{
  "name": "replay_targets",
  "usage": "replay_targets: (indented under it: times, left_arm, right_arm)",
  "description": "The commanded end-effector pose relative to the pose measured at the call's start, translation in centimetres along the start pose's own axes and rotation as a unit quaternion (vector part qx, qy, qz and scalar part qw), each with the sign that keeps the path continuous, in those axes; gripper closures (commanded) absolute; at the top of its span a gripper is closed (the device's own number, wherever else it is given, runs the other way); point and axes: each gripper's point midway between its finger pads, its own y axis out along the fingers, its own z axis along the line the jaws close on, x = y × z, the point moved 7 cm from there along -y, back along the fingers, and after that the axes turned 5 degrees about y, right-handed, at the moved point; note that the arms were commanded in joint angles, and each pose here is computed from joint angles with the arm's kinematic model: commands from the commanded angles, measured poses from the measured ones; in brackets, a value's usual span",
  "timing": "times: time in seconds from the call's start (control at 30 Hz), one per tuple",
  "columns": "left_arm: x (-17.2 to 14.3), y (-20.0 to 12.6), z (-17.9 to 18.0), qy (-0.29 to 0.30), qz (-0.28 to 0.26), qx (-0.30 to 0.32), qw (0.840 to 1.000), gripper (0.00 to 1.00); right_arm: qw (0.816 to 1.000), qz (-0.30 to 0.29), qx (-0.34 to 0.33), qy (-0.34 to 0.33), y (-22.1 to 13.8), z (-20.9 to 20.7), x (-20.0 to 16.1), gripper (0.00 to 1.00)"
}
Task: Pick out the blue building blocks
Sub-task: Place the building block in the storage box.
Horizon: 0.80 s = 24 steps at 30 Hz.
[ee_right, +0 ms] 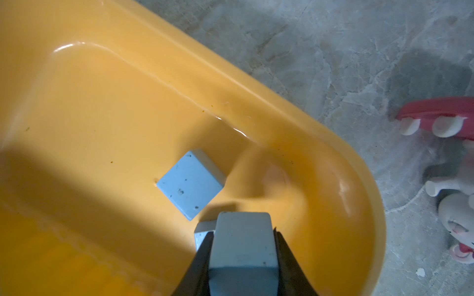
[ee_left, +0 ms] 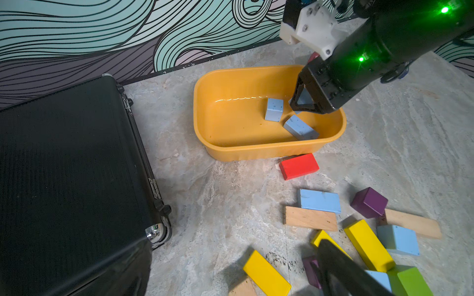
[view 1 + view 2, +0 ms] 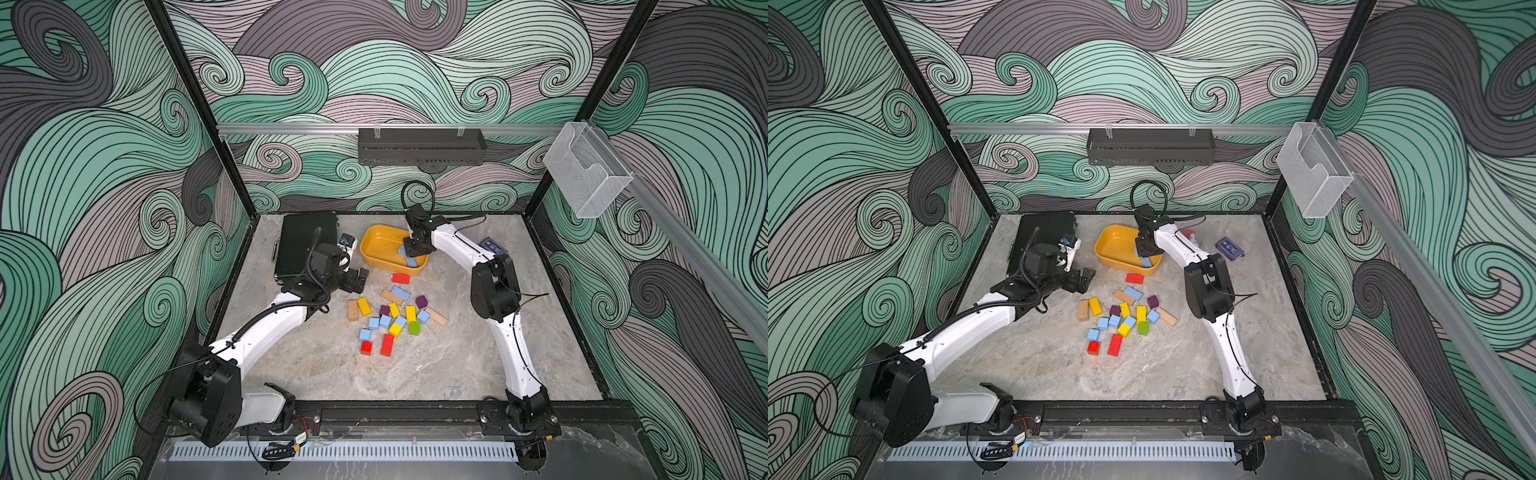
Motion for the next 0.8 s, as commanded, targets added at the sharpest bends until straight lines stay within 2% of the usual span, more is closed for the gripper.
replay_targets:
  times: [0.0, 0.1, 0.17, 0.5, 0.77]
  left_arm:
    - [0.4, -0.1, 0.1, -0.003, 0.0, -0.003, 1.0, 0.01]
    - [0.5, -0.1, 0.2, -0.006, -0.001, 0.0, 1.0, 0.01]
    - [0.9, -0.5, 0.3, -0.009, 0.001, 0.005, 1.0, 0.01]
    - [1.0, -2.0, 0.4, 0.002, -0.005, 0.007, 1.0, 0.01]
    - [1.4, -2.8, 0.3, -0.006, -0.016, 0.002, 1.0, 0.01]
  right_arm:
    - [1.0, 0.006, -0.011, 0.007, 0.7, -0.3, 0.0, 0.83]
    - [1.0, 0.01, -0.005, 0.009, 0.8, -0.1, -0.1, 0.79]
    - [1.0, 0.011, -0.006, 0.01, 0.8, -0.2, 0.0, 0.72]
    - [0.999, 0.015, 0.018, 0.022, 0.1, 0.3, 0.2, 0.58]
    - [0.999, 0.013, 0.029, 0.025, -1.6, 0.5, 0.4, 0.43]
